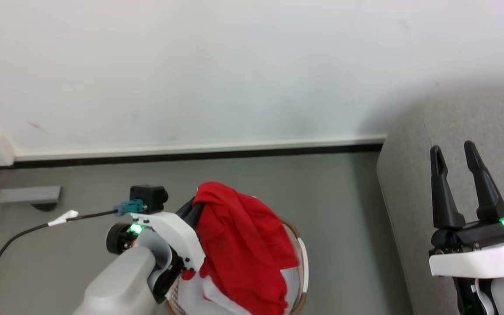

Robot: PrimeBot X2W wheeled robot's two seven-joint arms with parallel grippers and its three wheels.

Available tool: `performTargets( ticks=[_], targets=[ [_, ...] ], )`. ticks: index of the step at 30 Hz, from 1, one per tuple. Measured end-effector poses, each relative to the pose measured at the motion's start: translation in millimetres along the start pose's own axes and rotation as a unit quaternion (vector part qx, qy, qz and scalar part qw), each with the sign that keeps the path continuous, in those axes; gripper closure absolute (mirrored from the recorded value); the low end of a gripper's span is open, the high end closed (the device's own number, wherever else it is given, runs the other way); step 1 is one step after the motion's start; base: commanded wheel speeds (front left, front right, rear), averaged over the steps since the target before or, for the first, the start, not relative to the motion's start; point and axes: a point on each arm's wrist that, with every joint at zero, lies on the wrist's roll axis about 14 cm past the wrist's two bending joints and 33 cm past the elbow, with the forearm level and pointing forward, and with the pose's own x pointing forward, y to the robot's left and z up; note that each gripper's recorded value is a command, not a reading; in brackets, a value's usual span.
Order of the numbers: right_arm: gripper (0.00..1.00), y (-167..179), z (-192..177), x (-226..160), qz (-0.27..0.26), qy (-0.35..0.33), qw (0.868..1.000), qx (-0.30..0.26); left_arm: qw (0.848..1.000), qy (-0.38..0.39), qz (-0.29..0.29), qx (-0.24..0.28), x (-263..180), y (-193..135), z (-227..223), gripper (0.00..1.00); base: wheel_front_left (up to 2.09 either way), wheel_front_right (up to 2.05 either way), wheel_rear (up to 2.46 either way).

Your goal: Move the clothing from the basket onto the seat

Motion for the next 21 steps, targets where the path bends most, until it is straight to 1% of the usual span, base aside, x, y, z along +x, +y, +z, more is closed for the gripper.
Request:
performTargets(
  ticks=[4,11,16,21],
  targets=[
    [0.0,8.9,5.8,-7.8,0.007,-0.004,1.0,0.007,0.998,-0.058,-0.002,0.003,-11.0,-5.2,39.9,1.0,0.0,0.0,0.0],
    [0.0,20.2,9.1,-15.3,0.016,-0.007,1.0,0.016,0.989,-0.145,-0.016,0.019,-27.8,-19.8,102.3,1.0,0.0,0.0,0.0],
    [0.0,27.4,6.2,-17.5,0.024,-0.002,0.999,0.022,0.984,-0.173,-0.02,0.027,-35.4,-27.0,128.0,1.0,0.0,0.0,0.0],
    [0.0,26.8,2.8,-21.8,0.022,0.004,0.999,0.024,0.982,-0.183,-0.029,0.031,-38.7,-38.0,139.3,1.0,0.0,0.0,0.0]
  ],
)
